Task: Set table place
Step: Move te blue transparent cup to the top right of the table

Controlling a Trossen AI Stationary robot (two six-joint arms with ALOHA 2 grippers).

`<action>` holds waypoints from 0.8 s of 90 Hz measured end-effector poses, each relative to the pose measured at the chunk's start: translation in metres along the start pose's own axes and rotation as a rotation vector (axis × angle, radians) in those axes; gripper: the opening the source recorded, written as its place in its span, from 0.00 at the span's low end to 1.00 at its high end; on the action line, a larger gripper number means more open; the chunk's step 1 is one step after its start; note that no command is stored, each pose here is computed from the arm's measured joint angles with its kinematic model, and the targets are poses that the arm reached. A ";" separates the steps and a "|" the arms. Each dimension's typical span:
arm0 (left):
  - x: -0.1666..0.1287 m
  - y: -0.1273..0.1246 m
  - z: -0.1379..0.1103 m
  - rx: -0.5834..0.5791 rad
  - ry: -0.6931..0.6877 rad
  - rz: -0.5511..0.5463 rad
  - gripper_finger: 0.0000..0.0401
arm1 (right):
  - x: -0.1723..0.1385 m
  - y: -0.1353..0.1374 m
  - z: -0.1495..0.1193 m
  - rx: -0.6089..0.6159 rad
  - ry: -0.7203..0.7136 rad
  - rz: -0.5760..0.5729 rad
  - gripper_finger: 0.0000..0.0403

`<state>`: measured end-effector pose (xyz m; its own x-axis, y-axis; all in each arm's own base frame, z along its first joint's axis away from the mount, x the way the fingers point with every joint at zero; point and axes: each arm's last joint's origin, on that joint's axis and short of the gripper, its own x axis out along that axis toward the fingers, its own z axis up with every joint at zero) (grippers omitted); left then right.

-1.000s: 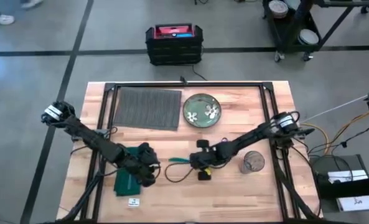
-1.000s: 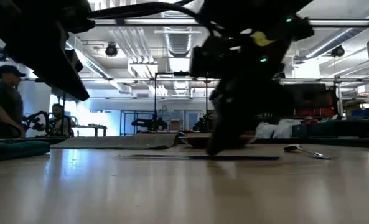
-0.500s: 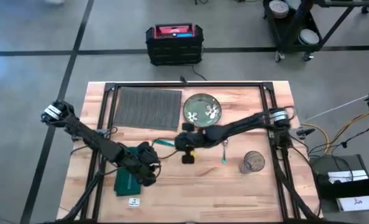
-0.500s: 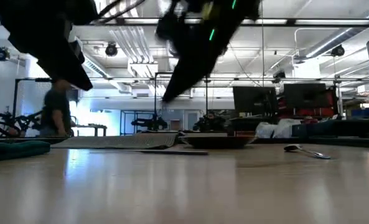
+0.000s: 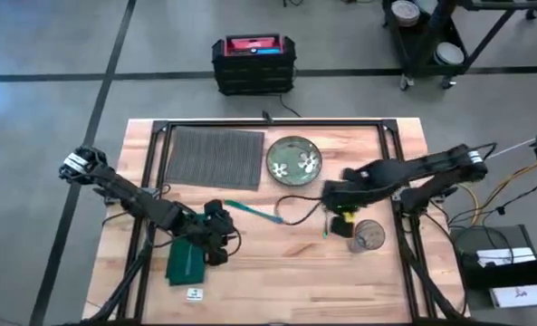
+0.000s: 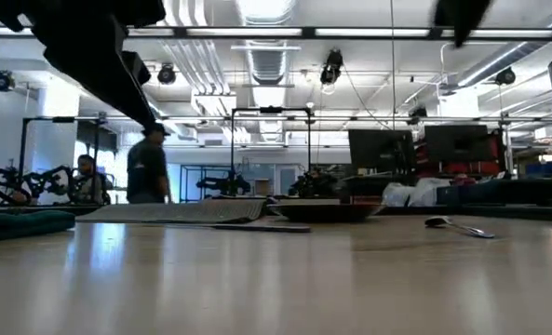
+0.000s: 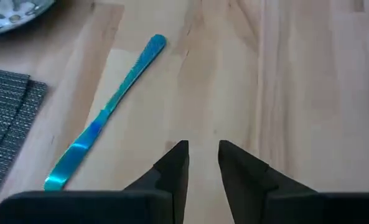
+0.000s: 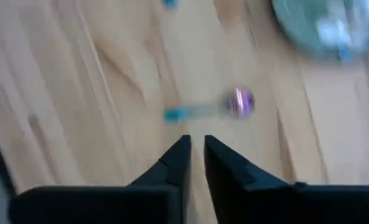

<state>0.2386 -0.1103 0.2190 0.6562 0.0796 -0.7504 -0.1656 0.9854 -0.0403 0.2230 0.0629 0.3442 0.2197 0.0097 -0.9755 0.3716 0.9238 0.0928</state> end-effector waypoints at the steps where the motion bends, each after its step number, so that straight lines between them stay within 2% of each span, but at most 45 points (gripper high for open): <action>1: 0.000 0.000 0.000 -0.001 0.001 0.001 0.19 | -0.001 0.000 -0.003 0.009 0.006 -0.002 0.16; 20: 0.001 0.001 -0.001 0.003 0.019 -0.023 0.19 | 0.003 0.009 -0.042 0.092 0.148 -0.057 0.41; 32: 0.001 0.001 0.000 -0.001 0.012 -0.026 0.19 | 0.015 0.011 -0.056 0.138 0.201 -0.102 0.50; 49: 0.001 0.000 0.001 -0.016 -0.002 -0.035 0.19 | 0.038 0.006 -0.067 0.132 0.252 -0.161 0.51; 72: 0.001 -0.003 0.001 -0.044 -0.016 -0.049 0.19 | 0.073 -0.001 -0.076 0.089 0.223 -0.122 0.45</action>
<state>0.2405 -0.1132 0.2193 0.6757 0.0336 -0.7364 -0.1645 0.9806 -0.1062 0.1697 0.0919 0.2573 -0.0320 -0.0068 -0.9995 0.4635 0.8859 -0.0209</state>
